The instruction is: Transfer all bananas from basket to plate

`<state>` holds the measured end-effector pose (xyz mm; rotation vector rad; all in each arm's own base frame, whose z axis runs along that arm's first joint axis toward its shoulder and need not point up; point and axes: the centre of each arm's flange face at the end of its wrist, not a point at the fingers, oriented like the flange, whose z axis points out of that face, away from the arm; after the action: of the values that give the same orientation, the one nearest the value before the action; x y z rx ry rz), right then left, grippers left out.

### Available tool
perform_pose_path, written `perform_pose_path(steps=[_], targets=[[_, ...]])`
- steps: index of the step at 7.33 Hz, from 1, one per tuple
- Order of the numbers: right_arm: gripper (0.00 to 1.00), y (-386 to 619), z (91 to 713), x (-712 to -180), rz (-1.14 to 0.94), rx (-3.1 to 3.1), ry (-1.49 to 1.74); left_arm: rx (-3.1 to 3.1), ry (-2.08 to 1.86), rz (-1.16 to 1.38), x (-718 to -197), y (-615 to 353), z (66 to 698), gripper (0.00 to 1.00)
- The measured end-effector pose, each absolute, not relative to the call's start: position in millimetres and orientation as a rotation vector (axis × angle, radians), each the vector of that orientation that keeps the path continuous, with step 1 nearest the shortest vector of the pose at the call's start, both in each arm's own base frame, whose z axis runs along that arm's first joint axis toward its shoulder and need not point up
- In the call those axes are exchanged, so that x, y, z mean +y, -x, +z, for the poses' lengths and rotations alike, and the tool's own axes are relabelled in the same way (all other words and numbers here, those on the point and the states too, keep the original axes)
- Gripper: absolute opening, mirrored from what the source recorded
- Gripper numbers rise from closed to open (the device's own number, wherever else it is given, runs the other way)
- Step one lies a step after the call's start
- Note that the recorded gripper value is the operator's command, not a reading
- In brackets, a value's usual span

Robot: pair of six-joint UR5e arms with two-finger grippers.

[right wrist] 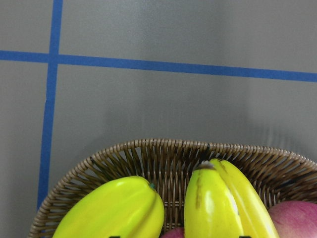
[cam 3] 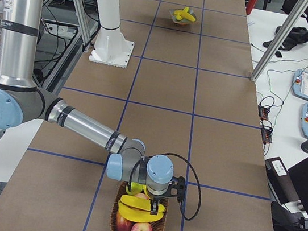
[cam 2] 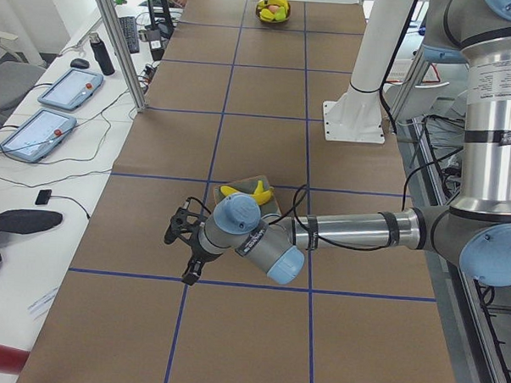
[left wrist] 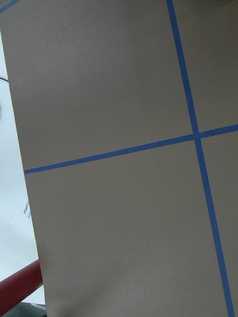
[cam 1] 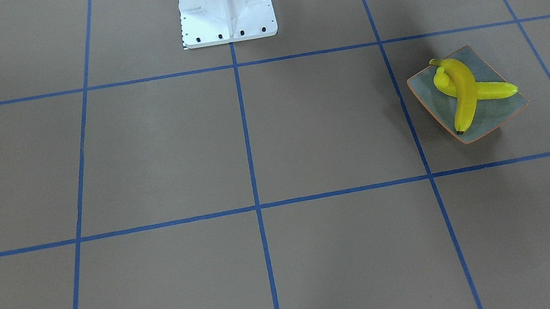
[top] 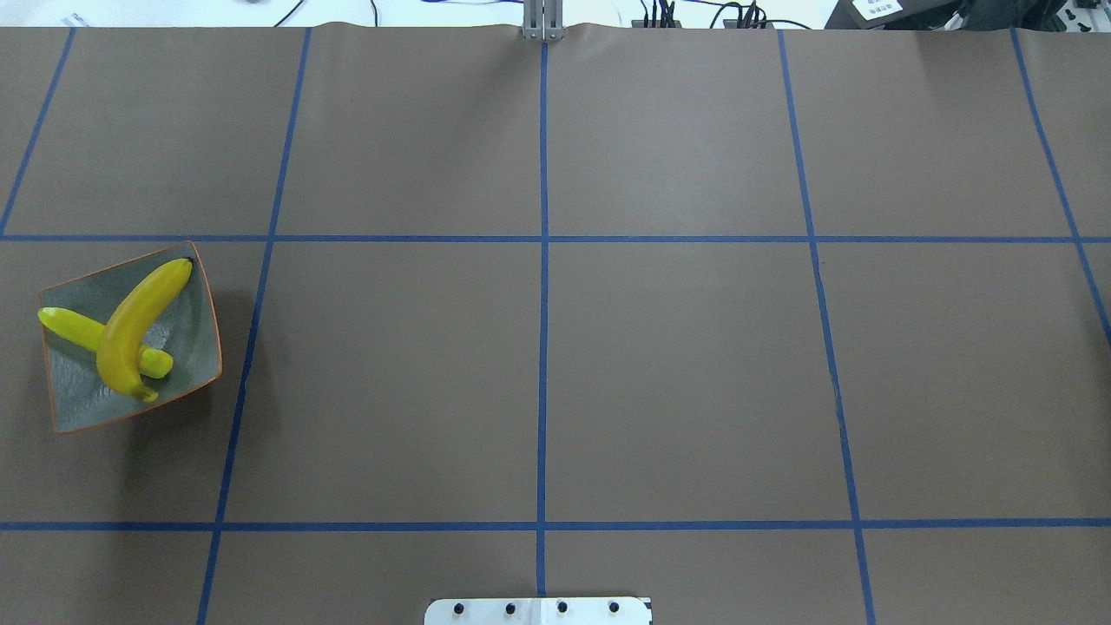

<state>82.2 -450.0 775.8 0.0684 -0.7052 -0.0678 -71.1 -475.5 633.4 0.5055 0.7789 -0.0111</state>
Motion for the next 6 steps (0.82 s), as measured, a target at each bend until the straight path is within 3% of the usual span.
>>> perform_pose_path(steps=[6], targets=[[0.85,-93,788,-449,-0.050,-0.702,-0.014,0.786,-0.501,-0.028,-474,71,631,0.99]])
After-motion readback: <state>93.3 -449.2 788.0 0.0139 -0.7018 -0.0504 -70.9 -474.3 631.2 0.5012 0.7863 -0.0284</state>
